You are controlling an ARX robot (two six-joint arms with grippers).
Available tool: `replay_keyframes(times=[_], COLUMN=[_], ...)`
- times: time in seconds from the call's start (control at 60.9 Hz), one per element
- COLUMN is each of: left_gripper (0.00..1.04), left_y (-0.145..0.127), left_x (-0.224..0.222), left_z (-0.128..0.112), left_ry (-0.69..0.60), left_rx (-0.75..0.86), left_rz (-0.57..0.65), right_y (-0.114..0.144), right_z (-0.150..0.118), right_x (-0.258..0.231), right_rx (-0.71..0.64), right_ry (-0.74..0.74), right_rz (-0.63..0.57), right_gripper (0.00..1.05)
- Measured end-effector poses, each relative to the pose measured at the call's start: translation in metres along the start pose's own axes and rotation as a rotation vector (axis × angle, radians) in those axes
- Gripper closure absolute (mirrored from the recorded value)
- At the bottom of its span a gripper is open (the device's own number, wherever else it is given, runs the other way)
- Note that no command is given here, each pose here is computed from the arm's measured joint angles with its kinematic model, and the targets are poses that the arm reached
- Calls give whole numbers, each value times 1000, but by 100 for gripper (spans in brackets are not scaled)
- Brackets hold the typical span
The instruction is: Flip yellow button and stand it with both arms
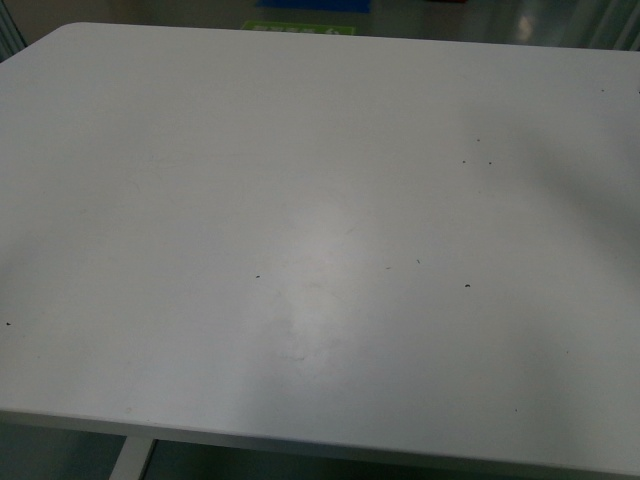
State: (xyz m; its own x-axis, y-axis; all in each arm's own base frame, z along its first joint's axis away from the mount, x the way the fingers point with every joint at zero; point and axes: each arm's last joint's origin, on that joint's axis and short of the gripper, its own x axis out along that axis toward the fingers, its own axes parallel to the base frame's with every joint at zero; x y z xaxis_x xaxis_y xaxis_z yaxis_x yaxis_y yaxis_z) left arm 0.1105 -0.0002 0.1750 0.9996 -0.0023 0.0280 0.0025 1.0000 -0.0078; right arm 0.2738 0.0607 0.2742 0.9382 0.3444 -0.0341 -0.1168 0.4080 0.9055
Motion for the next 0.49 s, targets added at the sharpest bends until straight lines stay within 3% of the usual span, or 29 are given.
replay_keyframes(times=[0.444, 0.493], left_gripper=[101, 96], left_y=[0, 0], left_x=[-14, -14], left_z=[-3, -3], left_ry=[6, 6], left_rx=[0, 0], left_rz=[0, 0], right_y=[-4, -6], right_z=[-1, -1], right_x=[2, 3], right_rx=[-38, -45], right_ry=[-12, -11], right_rz=[-31, -40], right_gripper=[71, 71])
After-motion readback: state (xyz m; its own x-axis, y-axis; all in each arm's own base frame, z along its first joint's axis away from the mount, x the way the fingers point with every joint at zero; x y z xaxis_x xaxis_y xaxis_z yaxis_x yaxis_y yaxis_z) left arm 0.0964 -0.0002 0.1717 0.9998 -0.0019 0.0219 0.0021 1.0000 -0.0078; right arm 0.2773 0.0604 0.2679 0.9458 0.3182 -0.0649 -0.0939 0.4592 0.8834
